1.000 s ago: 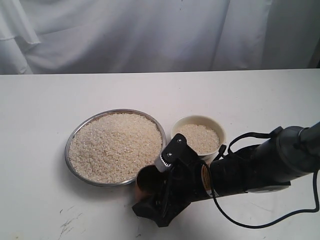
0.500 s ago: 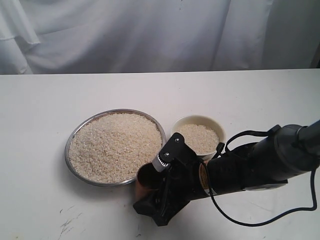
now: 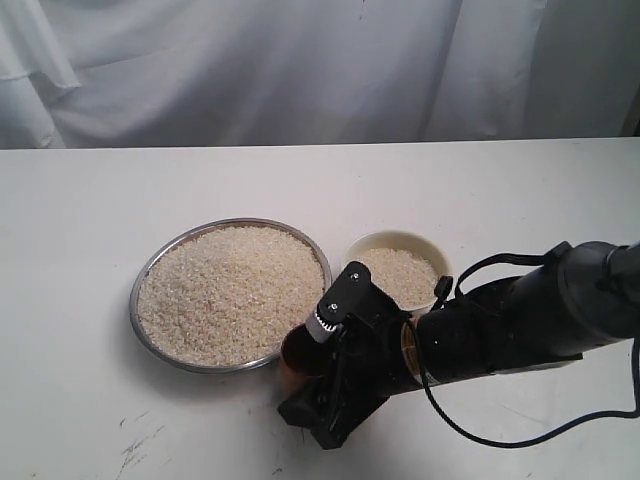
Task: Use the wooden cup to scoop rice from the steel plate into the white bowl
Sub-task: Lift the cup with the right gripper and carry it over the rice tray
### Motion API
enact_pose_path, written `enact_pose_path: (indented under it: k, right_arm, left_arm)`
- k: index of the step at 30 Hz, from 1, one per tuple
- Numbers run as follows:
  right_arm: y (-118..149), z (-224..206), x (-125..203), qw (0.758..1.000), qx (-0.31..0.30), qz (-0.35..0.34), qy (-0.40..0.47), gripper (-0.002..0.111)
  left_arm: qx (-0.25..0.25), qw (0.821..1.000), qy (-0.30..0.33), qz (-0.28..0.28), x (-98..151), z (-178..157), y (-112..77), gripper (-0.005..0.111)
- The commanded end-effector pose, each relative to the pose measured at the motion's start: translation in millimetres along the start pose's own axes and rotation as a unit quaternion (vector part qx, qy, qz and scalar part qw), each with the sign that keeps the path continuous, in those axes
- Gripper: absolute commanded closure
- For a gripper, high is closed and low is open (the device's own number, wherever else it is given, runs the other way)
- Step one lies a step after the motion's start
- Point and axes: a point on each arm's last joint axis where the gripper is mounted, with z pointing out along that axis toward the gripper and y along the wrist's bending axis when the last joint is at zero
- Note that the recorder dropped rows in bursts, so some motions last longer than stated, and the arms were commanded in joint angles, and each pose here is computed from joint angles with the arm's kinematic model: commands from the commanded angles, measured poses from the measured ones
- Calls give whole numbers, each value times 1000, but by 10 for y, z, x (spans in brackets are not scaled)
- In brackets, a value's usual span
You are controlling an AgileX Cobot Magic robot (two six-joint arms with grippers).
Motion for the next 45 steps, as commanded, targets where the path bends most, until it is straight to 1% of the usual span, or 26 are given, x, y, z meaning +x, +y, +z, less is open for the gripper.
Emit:
enact_pose_path:
  k: [1, 3, 9, 13, 19, 23, 26, 29, 31, 33, 34, 38, 40, 42, 45]
  right_arm:
    - [14, -83, -64, 1000, 11, -15, 5, 104]
    - [20, -109, -89, 1000, 12, -16, 2, 108]
    - [42, -202, -187, 1000, 17, -22, -12, 108]
    - [49, -208, -184, 999, 14, -33, -9, 108]
    - [27, -238, -204, 999, 31, -36, -4, 108]
    - [28, -398, -342, 997, 61, -51, -20, 108]
    - [-35, -454, -502, 994, 90, -60, -33, 108]
    - [-66, -470, -637, 992, 95, -66, -50, 108]
    - [-83, -485, -733, 990, 96, -88, -57, 108]
    - [-104, -502, -825, 989, 100, -91, -62, 108]
    - [-123, -500, -870, 990, 102, -79, -64, 108]
    - [-171, -447, -1004, 989, 90, -102, -56, 108]
    - [-211, -363, -1059, 992, 73, -95, -46, 108]
    - [-250, -304, -1100, 993, 69, -81, -46, 108]
    - [-312, -220, -1220, 992, 63, -92, -58, 108]
  left_arm:
    - [0, 1000, -3, -3, 8, 2, 0, 107]
    - [0, 1000, -3, -3, 8, 2, 0, 107]
    - [0, 1000, -3, -3, 8, 2, 0, 107]
    - [0, 1000, -3, -3, 8, 2, 0, 107]
    - [0, 1000, -3, -3, 8, 2, 0, 107]
    - [0, 1000, -3, -3, 8, 2, 0, 107]
    - [0, 1000, -3, -3, 8, 2, 0, 107]
    - [0, 1000, -3, -3, 8, 2, 0, 107]
    - [0, 1000, -3, -3, 8, 2, 0, 107]
    - [0, 1000, -3, -3, 8, 2, 0, 107]
    - [0, 1000, -3, -3, 8, 2, 0, 107]
    - [-1, 1000, -3, -1, 8, 2, 1, 107]
    - [-1, 1000, -3, -1, 8, 2, 1, 107]
    - [-1, 1000, -3, -1, 8, 2, 1, 107]
    - [-1, 1000, -3, -1, 8, 2, 1, 107]
